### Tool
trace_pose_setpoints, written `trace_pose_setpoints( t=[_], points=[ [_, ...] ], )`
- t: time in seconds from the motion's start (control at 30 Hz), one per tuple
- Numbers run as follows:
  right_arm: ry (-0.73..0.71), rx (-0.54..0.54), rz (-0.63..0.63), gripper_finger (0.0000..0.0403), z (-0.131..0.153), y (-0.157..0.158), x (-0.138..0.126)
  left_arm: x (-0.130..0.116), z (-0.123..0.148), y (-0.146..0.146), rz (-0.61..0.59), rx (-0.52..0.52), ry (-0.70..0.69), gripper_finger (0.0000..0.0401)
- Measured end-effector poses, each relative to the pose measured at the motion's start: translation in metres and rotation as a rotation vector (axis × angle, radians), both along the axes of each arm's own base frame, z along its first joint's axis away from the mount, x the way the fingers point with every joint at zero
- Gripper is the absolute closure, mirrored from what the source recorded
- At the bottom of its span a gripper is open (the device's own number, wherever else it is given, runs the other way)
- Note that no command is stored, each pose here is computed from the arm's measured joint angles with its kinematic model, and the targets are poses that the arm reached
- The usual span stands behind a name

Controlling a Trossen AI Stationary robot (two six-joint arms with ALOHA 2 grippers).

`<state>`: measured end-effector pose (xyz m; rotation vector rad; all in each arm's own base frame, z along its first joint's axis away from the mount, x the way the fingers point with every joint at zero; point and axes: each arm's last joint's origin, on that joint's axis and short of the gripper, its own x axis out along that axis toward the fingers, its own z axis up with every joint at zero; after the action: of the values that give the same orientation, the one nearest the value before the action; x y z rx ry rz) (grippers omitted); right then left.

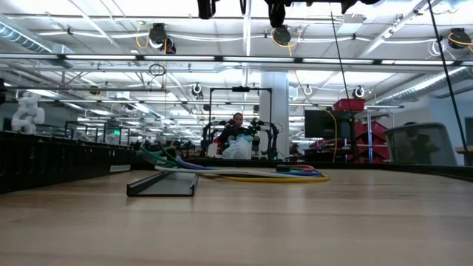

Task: Ziptie cables
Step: Wrap the cable wires with a black zip tie

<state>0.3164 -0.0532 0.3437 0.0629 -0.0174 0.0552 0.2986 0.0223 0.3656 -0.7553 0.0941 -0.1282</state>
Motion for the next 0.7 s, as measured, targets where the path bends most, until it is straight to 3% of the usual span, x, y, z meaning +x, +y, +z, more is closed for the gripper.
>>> trace_pose_setpoints(
  t=[0.7],
  points=[
    [0.010, -0.082, 0.019, 0.0403, -0.001, 0.006, 0.001, -0.013, 0.011, 0.007, 0.048, 0.019, -0.034, 0.0401]
  ],
)
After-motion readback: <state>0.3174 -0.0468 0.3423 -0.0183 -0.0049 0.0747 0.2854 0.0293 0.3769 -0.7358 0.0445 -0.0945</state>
